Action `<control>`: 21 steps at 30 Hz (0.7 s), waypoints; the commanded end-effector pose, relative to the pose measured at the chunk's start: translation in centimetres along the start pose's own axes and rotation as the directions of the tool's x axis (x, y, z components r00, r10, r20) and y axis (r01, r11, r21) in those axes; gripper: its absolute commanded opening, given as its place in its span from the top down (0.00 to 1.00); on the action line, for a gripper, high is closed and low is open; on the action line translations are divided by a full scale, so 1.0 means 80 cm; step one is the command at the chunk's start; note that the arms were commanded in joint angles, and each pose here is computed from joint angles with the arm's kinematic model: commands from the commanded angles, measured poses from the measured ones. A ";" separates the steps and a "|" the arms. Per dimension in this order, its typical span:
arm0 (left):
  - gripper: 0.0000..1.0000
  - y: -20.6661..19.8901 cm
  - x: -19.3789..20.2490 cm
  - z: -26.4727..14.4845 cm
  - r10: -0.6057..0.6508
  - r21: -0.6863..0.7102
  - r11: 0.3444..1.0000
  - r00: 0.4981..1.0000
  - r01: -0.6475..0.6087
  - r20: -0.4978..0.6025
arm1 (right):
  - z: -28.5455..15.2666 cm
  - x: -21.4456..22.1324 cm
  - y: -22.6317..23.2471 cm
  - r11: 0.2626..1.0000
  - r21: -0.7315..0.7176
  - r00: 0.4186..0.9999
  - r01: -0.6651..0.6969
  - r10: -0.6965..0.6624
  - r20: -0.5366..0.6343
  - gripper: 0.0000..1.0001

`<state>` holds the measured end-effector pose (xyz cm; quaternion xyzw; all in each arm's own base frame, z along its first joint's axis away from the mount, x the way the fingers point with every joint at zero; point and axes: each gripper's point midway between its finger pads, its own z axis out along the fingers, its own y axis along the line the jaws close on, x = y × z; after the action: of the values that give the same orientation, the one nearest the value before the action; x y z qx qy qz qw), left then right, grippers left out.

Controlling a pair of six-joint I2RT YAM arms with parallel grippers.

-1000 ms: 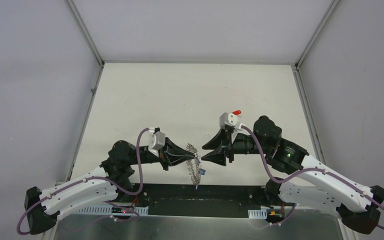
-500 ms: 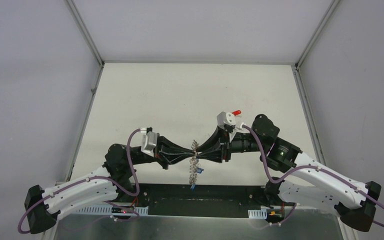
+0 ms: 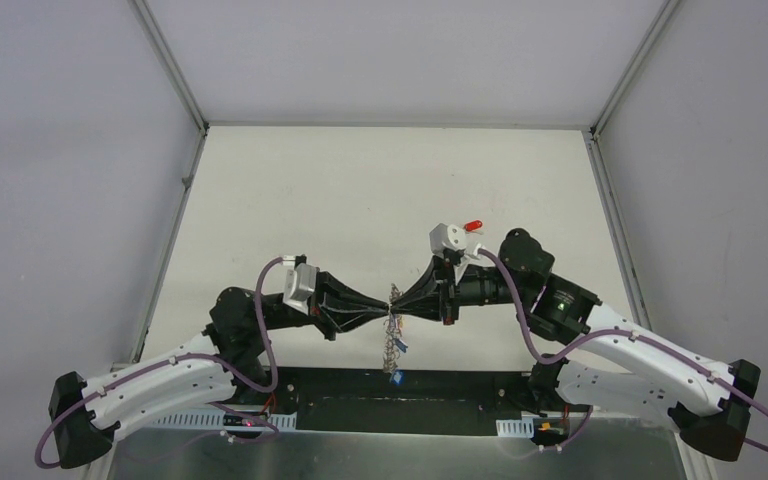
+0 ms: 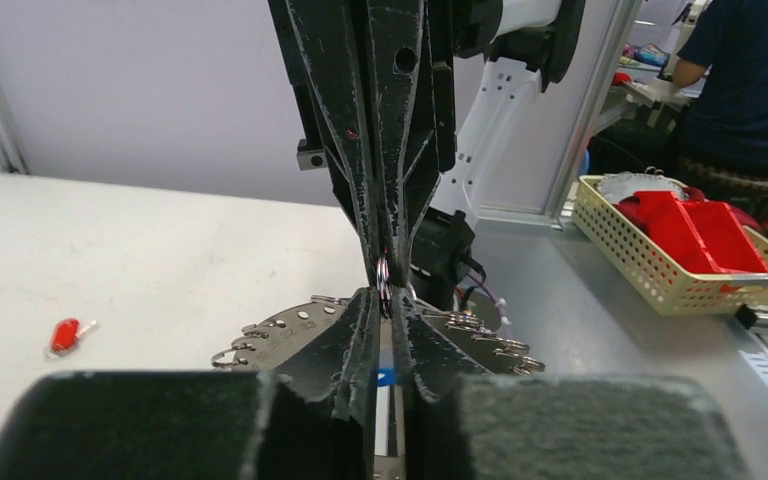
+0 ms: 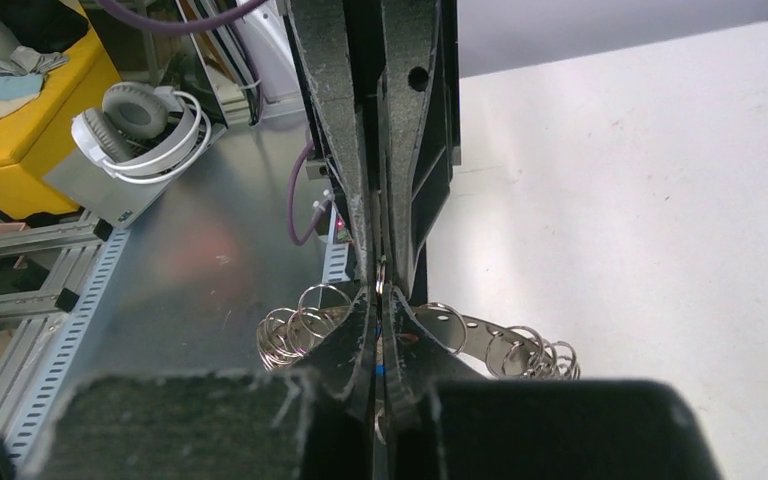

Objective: Put the keys on the keyring

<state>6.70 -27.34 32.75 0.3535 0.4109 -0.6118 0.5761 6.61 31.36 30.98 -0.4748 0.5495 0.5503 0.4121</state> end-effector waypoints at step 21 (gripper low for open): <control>0.65 0.001 0.034 0.002 -0.007 0.005 1.000 0.915 0.010 -0.404 | -0.015 0.031 0.004 0.979 0.075 0.885 -0.187 0.201 -0.419 1.00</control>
<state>7.56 -28.25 30.16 0.4380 0.5336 -0.5275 0.4951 6.64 29.90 26.59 -0.5067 0.6956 0.4477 0.2429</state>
